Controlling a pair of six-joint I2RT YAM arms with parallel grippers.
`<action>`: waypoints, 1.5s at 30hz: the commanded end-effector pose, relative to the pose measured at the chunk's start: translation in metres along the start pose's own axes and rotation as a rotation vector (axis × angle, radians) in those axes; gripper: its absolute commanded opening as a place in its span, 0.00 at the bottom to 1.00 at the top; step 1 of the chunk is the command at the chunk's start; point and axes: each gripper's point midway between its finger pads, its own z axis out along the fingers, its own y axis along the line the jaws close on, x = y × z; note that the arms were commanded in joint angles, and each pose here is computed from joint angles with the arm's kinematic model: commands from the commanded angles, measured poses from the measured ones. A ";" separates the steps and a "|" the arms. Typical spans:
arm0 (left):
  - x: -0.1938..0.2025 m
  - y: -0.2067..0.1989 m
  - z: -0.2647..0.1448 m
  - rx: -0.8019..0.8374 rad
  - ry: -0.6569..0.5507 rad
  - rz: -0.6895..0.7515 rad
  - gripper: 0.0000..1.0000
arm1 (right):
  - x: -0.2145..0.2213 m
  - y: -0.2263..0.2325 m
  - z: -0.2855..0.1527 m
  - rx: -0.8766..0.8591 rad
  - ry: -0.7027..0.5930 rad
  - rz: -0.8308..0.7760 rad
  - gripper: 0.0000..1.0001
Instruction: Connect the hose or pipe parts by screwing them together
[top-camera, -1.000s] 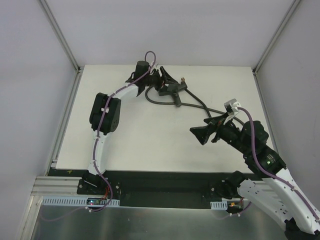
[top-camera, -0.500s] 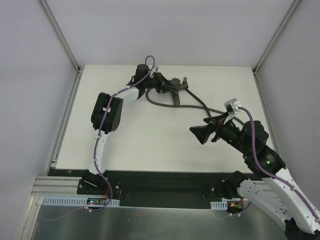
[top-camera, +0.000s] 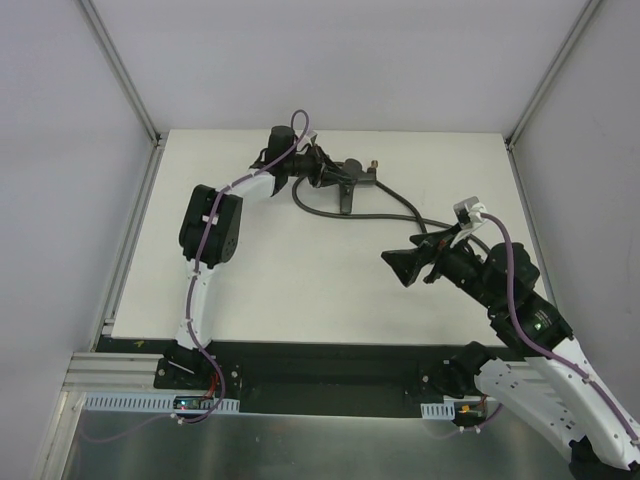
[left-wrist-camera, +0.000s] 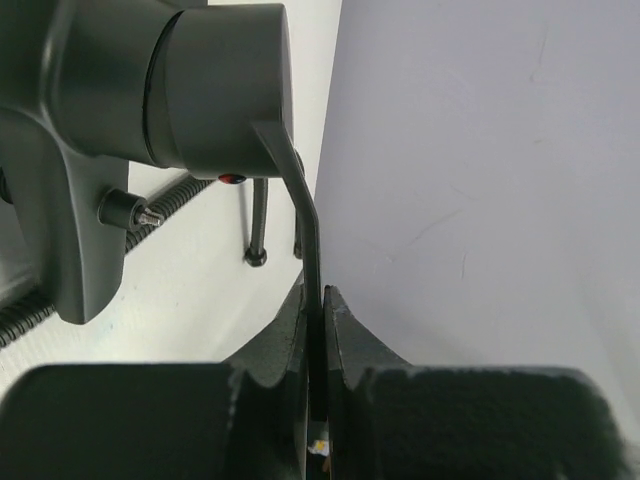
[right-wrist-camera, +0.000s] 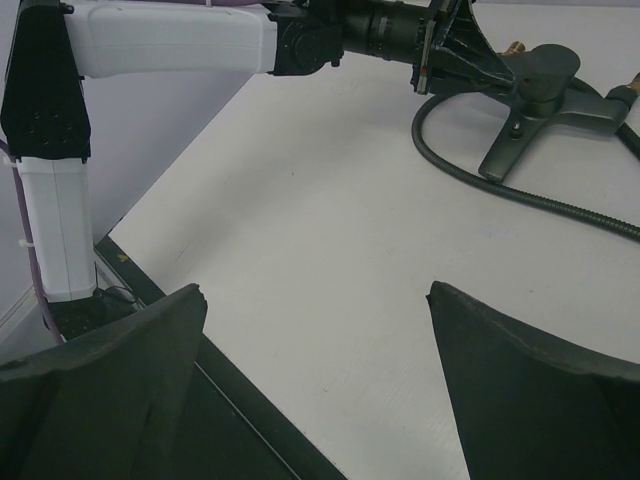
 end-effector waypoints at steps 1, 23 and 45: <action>0.057 -0.125 -0.058 0.216 0.157 0.323 0.00 | -0.010 -0.002 0.000 0.015 -0.049 0.019 0.96; 0.193 -0.019 -0.161 0.084 0.362 0.211 0.00 | 0.039 -0.021 0.011 0.057 0.062 0.042 0.96; 0.086 0.033 -0.205 -0.598 -0.097 0.468 0.77 | 0.045 -0.027 -0.001 0.089 0.071 0.039 0.96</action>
